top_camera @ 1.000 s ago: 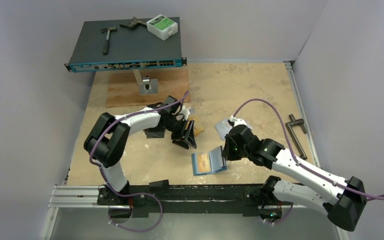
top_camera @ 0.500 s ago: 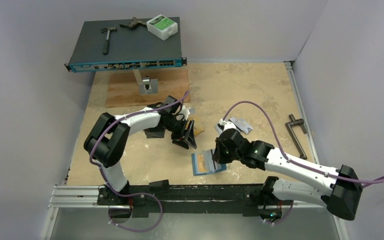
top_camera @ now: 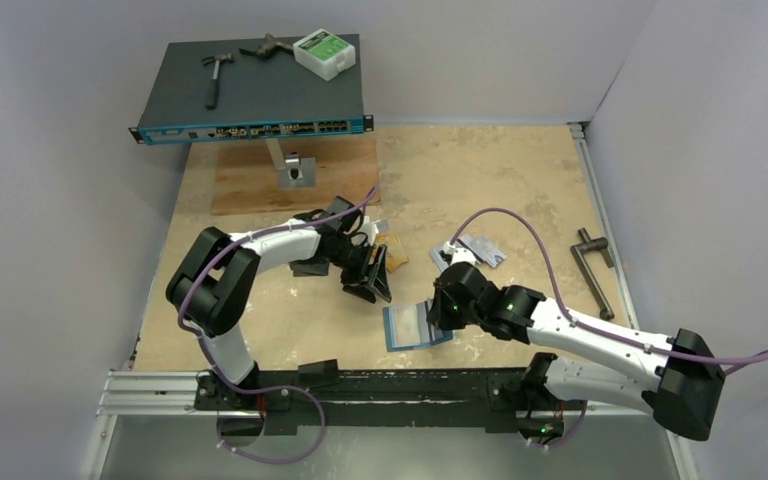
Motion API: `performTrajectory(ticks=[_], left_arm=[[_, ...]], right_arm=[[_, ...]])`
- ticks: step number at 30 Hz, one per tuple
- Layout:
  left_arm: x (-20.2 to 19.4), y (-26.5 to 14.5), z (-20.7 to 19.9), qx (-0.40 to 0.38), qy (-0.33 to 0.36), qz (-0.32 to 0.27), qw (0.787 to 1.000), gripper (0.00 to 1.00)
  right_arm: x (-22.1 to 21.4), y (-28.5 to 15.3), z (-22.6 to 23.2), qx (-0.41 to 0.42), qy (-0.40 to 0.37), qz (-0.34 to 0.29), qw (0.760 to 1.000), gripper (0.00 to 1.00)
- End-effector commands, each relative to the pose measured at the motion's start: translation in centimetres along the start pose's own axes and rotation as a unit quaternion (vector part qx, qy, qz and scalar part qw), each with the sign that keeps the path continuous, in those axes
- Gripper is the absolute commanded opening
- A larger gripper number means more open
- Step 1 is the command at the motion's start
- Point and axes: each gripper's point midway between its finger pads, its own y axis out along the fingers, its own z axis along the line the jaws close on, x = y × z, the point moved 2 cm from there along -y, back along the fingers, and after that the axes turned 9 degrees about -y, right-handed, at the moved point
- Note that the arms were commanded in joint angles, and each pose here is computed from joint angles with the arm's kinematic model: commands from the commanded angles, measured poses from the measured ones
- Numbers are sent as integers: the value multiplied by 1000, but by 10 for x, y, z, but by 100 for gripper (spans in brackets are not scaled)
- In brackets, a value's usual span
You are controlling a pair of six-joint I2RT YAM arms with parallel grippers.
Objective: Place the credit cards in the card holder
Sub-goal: Insert the credit card into the card holder.
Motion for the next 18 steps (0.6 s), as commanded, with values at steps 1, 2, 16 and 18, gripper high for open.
performTrajectory(ticks=[1, 2, 16, 18], left_arm=[[-8, 3, -9, -9, 18, -11, 1000, 55], [-12, 6, -9, -9, 19, -8, 1000, 56], [-22, 22, 27, 65, 9, -3, 998, 66], [-25, 19, 33, 82, 12, -8, 997, 66]], right_arm=[[1, 8, -4, -3, 34, -31, 999, 0], [2, 12, -2, 5, 43, -39, 998, 0], [-27, 29, -24, 11, 137, -53, 989, 0], [-38, 32, -31, 4, 151, -43, 988, 0]])
